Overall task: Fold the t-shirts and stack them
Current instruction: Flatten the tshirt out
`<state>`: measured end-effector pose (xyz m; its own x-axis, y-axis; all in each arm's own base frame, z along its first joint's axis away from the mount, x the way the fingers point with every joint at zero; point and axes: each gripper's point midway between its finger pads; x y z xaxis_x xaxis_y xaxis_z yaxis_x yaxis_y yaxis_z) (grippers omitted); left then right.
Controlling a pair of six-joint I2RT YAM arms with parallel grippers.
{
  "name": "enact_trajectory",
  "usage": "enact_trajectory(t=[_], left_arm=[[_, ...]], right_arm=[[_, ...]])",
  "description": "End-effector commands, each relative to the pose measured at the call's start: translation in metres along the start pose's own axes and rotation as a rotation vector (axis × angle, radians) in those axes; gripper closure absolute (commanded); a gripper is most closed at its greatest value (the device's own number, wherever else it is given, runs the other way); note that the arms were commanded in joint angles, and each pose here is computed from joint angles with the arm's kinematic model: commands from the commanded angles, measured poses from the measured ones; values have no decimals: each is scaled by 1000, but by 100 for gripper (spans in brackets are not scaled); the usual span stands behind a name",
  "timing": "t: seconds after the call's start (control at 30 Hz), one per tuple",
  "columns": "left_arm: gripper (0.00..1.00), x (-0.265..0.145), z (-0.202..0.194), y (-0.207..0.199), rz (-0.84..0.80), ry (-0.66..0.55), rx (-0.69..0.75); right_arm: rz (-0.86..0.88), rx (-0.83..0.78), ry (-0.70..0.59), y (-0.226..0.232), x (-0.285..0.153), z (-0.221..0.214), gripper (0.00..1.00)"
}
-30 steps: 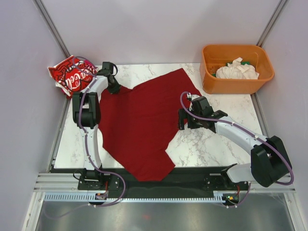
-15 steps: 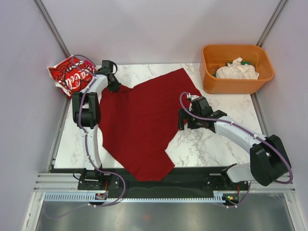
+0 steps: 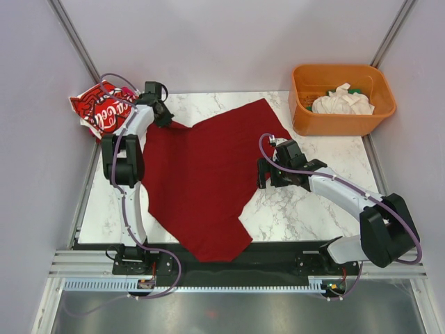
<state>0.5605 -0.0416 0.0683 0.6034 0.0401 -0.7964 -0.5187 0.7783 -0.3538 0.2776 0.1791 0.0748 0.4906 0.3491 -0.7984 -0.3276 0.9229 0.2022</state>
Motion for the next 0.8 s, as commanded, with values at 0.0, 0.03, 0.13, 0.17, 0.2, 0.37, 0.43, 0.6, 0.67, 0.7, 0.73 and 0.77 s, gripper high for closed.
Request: enact_trajectory(t=[0.0, 0.03, 0.13, 0.17, 0.2, 0.37, 0.43, 0.6, 0.67, 0.7, 0.73, 0.77], left_arm=[[96, -23, 34, -26, -77, -85, 5], [96, -19, 37, -30, -85, -90, 6], [94, -16, 53, -54, -155, -111, 9], [93, -14, 58, -61, -178, -117, 11], [92, 6, 49, -63, -192, -79, 12], [1, 2, 78, -129, -449, -110, 13], [0, -13, 87, -139, -493, -131, 11], [2, -75, 94, -127, -455, -173, 31], [5, -105, 81, -105, -407, -166, 27], [7, -113, 76, -96, -383, -167, 25], [10, -100, 47, -71, -322, -103, 25], [11, -128, 47, -69, -338, -124, 24]], right_arm=[[1, -18, -3, 0, 1, -1, 2], [2, -19, -1, 1, 2, -2, 2], [2, -18, 0, 0, 3, -2, 2], [2, -19, 2, 1, 3, -2, 2], [1, -18, 3, 0, 4, -2, 2], [1, -19, 2, 1, 3, -1, 2], [-2, -20, -7, 1, 0, 1, 2], [-28, -11, -27, -3, -5, 6, 2], [-95, 14, -56, -14, -8, 11, 2], [-119, 25, -71, -18, -10, 13, 2], [-161, 44, -103, -25, -15, 19, 2], [-176, 58, -117, -28, -17, 22, 2]])
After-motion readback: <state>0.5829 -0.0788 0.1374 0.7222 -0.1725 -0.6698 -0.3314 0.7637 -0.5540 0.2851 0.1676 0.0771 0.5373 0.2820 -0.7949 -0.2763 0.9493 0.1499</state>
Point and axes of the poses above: each gripper's point midway between its finger pads, its own x axis out along the fingers, its own y axis along the line the jaws close on, z = x × y, and after that the axes turned 6 degrees about -x, right-handed
